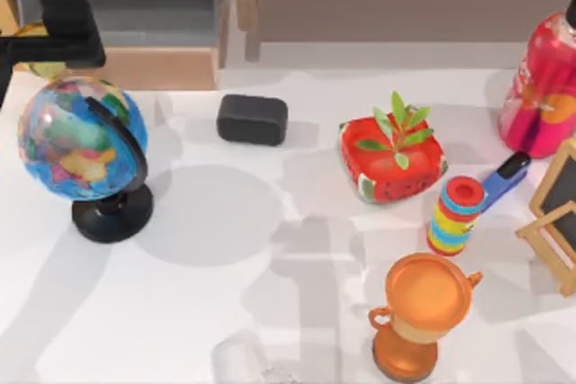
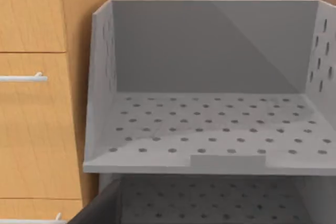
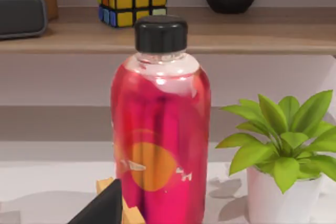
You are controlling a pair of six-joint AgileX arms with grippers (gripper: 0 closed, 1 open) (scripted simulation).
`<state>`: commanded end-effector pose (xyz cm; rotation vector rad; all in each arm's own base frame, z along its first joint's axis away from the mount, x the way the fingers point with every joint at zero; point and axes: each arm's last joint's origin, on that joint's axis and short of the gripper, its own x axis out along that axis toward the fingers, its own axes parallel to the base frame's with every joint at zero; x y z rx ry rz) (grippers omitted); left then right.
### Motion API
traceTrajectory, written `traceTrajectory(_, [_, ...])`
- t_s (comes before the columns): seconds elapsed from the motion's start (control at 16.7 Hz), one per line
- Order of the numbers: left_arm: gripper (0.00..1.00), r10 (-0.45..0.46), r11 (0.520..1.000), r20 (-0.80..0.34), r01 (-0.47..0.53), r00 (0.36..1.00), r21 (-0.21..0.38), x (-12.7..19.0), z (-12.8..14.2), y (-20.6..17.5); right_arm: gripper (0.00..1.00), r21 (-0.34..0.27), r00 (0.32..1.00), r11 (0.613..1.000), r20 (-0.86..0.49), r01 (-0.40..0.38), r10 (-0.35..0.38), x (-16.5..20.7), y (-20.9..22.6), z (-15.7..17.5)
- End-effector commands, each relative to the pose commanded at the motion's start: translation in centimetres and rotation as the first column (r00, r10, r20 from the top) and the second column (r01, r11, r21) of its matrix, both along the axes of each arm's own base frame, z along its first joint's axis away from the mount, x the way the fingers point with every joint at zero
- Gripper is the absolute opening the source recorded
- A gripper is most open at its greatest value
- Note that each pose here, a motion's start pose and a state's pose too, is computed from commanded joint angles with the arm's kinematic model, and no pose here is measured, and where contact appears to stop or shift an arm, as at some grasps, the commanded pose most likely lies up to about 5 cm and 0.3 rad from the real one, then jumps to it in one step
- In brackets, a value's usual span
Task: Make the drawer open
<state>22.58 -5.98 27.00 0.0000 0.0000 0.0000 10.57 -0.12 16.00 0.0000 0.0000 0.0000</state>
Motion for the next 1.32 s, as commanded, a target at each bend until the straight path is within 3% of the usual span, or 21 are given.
traceTrajectory(0.36, [1.00,0.008,1.000,0.000,-0.008,1.000,0.009,0.1,0.0,0.2,1.00,0.000,1.000,1.000,0.000,0.000,0.000,0.0,0.0,0.0])
traceTrajectory(0.54, [1.00,0.045,0.995,0.021,-0.047,0.999,0.085,2.0,0.3,1.5,1.00,0.000,1.000,1.000,0.000,0.000,0.000,0.0,0.0,0.0])
traceTrajectory(0.66, [1.00,0.059,0.981,0.033,-0.064,0.998,0.181,4.2,0.3,2.5,1.00,0.000,1.000,1.000,0.000,0.000,0.000,0.0,0.0,0.0])
traceTrajectory(0.78, [1.00,0.059,0.947,0.030,-0.065,0.998,0.313,6.7,-0.4,3.7,1.00,0.000,1.000,1.000,0.000,0.000,0.000,0.0,0.0,0.0])
traceTrajectory(1.02, [1.00,0.047,0.818,-0.002,-0.037,0.999,0.574,11.3,-3.3,6.3,1.00,0.000,1.000,1.000,0.000,0.000,0.000,0.0,0.0,0.0])
traceTrajectory(1.32, [1.00,0.026,0.660,-0.009,-0.011,1.000,0.751,14.6,-6.4,10.4,1.00,0.000,1.000,1.000,0.000,0.000,0.000,0.0,0.0,0.0])
